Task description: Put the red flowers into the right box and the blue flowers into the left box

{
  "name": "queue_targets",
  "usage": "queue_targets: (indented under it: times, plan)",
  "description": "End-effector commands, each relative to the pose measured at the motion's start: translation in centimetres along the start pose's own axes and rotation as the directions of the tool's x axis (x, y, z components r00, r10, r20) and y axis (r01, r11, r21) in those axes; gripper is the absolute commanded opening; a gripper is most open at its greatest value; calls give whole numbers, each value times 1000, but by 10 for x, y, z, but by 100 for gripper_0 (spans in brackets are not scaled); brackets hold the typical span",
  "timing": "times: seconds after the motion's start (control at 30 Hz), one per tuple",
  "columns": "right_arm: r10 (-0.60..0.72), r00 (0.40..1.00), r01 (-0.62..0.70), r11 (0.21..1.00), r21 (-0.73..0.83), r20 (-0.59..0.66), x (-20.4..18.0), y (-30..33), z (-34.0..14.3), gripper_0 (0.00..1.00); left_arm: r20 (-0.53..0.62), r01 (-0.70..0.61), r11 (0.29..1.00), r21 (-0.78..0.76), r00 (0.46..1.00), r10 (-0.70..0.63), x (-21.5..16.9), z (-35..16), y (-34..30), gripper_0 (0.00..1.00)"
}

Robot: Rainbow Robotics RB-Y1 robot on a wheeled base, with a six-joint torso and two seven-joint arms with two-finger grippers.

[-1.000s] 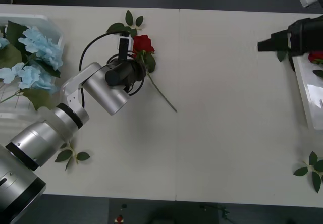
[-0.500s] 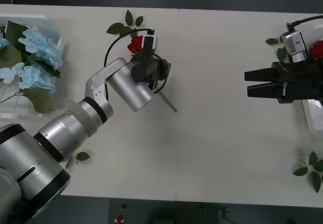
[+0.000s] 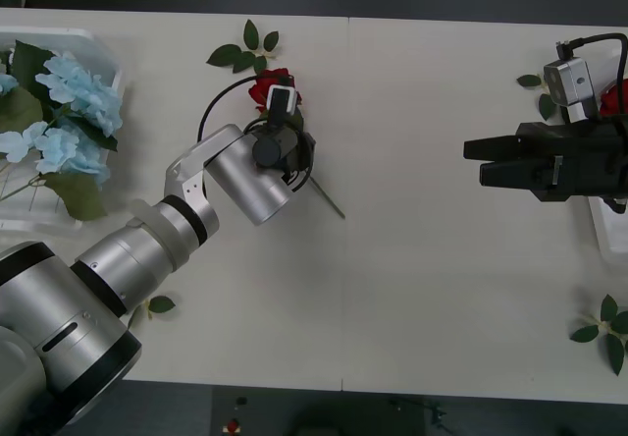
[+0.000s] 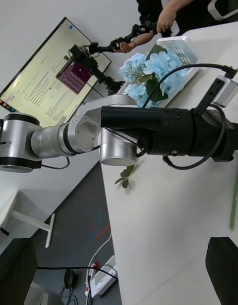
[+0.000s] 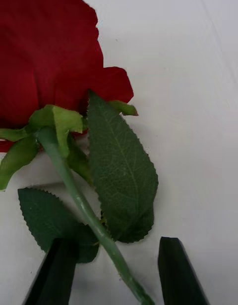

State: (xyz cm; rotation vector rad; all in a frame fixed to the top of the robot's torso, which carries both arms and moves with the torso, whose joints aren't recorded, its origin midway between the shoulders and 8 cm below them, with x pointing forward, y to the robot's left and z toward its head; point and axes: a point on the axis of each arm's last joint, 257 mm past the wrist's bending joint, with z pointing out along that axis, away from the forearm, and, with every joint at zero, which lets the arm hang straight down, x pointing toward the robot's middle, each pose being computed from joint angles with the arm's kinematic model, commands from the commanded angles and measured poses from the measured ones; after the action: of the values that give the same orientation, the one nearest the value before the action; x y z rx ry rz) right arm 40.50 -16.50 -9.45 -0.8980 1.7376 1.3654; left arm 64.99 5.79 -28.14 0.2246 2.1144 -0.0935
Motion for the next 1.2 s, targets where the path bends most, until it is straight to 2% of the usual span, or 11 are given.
queue_targets:
  times: [0.03,0.13,0.4,0.7,0.8,0.87,1.03,1.2]
  plan:
    - [-5,999,4,1000,9,41,-12,2,-9,100,27,-14,1000,11,1000,14,-20,-3,-10,0]
    - [-2,999,1,1000,18,49,-12,0,-13,100,41,2,1000,25,999,-3,-27,-6,-17,0]
    - [10,997,-12,999,36,71,-9,-3,-21,100,161,136,982,130,975,-156,-91,-37,-37,0]
    - [7,996,-9,1000,29,86,-8,6,-23,100,236,281,882,377,892,-385,-157,-131,-23,0]
    - [3,996,-5,1000,25,92,-8,10,-22,100,186,318,834,451,880,-437,-162,-161,-9,0]
    - [1,996,-3,1000,23,94,-8,11,-21,100,152,325,832,450,890,-429,-159,-172,2,0]
    - [-7,996,6,1000,11,93,-9,18,-17,100,16,311,842,441,935,-354,-143,-210,38,0]
    - [-16,996,17,1000,-7,89,-10,25,-11,100,-45,250,774,581,960,-276,-135,-241,38,0]
